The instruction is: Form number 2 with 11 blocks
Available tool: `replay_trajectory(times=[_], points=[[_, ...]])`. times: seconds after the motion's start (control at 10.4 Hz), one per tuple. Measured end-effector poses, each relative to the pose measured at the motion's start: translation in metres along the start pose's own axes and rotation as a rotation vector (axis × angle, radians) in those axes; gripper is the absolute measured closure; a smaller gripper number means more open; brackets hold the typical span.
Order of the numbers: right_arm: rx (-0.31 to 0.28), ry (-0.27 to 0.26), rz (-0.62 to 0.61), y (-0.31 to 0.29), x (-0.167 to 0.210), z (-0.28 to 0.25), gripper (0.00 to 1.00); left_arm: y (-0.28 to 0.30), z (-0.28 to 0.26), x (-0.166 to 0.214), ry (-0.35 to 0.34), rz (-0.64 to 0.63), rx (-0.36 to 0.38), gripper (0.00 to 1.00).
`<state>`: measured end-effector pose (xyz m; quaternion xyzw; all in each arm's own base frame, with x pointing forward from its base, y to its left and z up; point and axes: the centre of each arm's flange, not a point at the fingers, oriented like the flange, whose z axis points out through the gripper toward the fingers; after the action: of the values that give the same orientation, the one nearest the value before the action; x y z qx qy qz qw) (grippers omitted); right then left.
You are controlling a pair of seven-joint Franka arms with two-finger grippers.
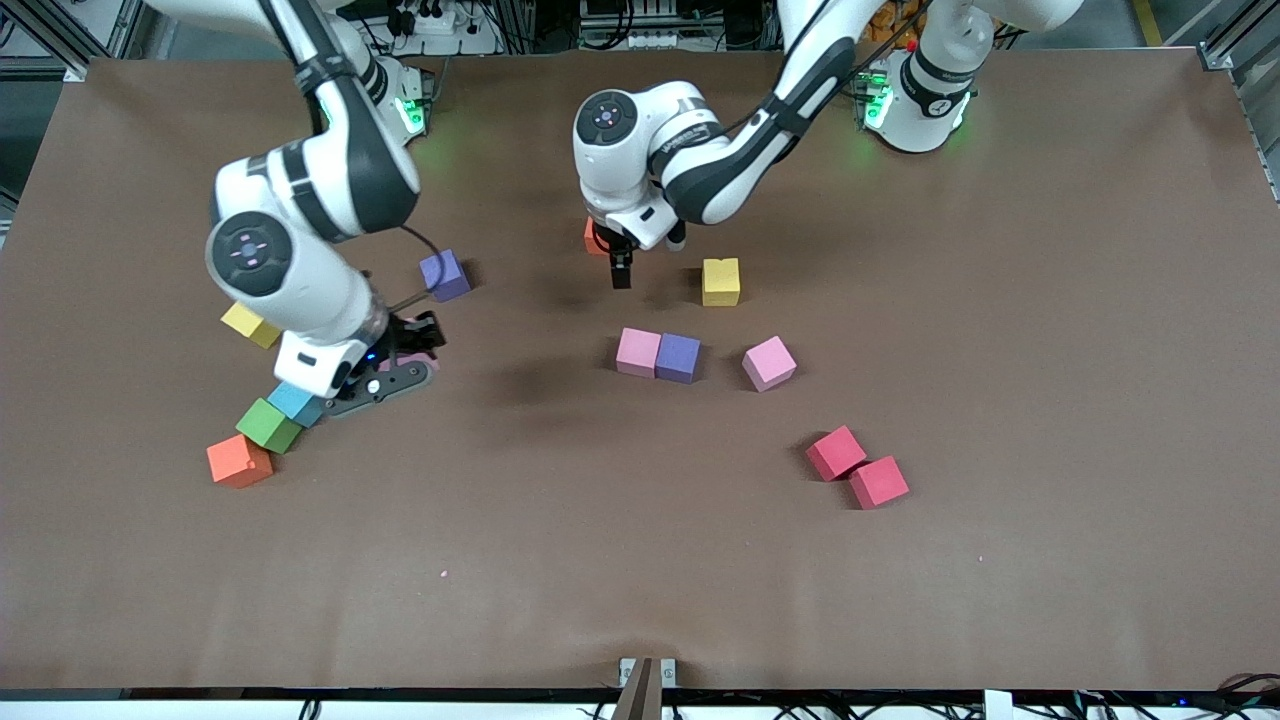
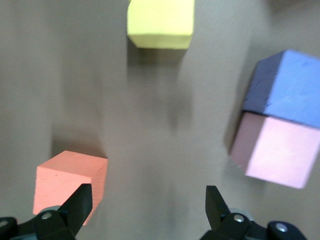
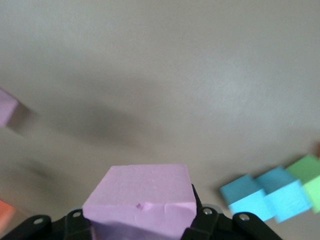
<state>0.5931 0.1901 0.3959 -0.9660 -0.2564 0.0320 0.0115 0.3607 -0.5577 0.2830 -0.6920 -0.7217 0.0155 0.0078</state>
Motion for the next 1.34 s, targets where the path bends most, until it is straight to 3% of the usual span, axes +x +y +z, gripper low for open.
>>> replay_trajectory(times=[0.38,0.67,0.96,1.34], points=[[-0.033,0.064,-0.444,0.008,-0.013,0.043,0.37,0.019,-0.003,0.011,0.001,0.109,-0.005,0.0],[-0.046,0.103,-0.582,-0.043,-0.043,0.097,0.37,0.071,-0.011,0.038,-0.016,0.243,-0.019,0.0],[-0.024,0.096,-0.71,-0.116,-0.064,0.119,0.37,0.127,0.003,0.058,-0.04,0.222,-0.01,0.0],[0.002,0.067,-0.853,-0.194,-0.095,0.136,0.37,0.149,0.039,0.05,-0.058,0.196,0.018,0.0]])
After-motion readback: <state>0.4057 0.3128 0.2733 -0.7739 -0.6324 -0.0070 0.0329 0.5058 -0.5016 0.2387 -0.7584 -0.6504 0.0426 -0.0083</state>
